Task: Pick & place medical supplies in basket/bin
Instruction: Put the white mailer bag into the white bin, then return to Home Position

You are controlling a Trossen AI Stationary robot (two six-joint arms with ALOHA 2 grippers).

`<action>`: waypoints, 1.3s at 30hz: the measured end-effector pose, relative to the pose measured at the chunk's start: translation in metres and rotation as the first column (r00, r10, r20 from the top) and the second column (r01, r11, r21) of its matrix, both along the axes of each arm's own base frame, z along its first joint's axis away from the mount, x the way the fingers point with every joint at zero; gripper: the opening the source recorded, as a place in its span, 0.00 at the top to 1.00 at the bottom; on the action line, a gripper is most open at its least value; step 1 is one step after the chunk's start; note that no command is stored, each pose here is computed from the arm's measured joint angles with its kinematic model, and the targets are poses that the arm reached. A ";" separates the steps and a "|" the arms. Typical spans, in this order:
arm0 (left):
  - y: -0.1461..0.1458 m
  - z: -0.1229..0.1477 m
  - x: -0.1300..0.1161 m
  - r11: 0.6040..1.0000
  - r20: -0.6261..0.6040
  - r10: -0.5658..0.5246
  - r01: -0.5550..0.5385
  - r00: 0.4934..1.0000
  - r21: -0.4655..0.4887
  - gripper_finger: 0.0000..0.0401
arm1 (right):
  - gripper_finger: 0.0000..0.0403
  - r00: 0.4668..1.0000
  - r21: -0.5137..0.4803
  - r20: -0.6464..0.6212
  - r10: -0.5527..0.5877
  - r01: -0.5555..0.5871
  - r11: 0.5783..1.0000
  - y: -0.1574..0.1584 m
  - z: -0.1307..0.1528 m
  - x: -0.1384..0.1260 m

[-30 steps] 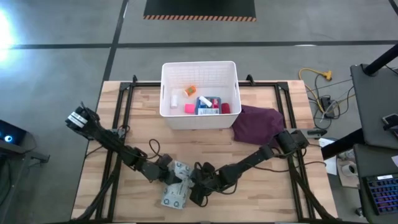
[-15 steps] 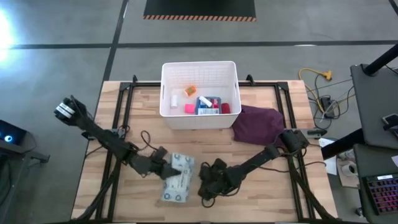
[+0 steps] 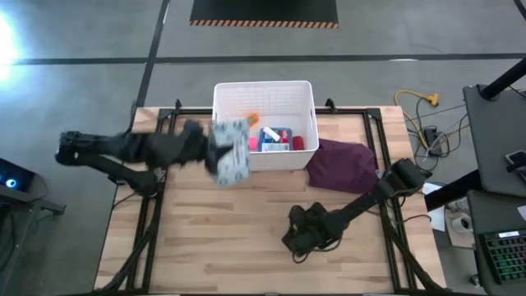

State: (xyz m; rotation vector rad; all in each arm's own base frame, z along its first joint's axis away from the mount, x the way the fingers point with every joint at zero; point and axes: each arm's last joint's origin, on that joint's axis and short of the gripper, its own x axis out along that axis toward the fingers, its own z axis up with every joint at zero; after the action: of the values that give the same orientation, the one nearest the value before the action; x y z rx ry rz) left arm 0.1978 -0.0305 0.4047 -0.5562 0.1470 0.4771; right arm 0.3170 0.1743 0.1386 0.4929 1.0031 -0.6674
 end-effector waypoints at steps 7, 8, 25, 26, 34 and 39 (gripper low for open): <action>0.114 0.011 0.023 0.993 -0.109 0.032 -0.044 0.994 -0.108 0.53 | 0.42 0.989 0.065 0.143 -0.035 0.026 0.998 -0.011 0.014 -0.014; 0.129 0.014 0.024 0.991 -0.109 0.056 -0.069 0.992 -0.116 0.51 | 0.42 0.988 0.072 0.149 -0.045 0.034 0.997 -0.012 0.014 -0.015; 0.166 0.026 0.061 0.984 -0.303 -0.013 -0.043 0.953 -0.175 0.31 | 0.42 0.991 0.063 0.131 0.017 -0.025 0.998 -0.012 0.014 -0.003; 0.165 0.029 0.057 0.985 -0.301 0.011 -0.063 0.954 -0.163 0.31 | 0.42 0.991 0.069 0.130 0.021 -0.030 0.997 -0.013 0.015 -0.001; 0.105 0.069 0.000 0.993 -0.159 -0.073 0.057 0.985 -0.106 0.31 | 0.42 0.988 0.108 0.154 0.013 -0.030 0.994 -0.020 0.019 0.007; 0.065 0.079 -0.050 0.998 -0.049 -0.035 0.032 0.998 -0.052 0.31 | 0.42 0.931 0.053 0.281 0.233 -0.257 0.965 -0.017 0.046 0.015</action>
State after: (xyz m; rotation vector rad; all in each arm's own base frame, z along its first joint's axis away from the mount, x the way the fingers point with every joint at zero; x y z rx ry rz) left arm 0.1480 0.0346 0.4837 -0.5910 0.2159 0.4557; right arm 0.3319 0.1574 0.1843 0.5112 0.8177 -0.3204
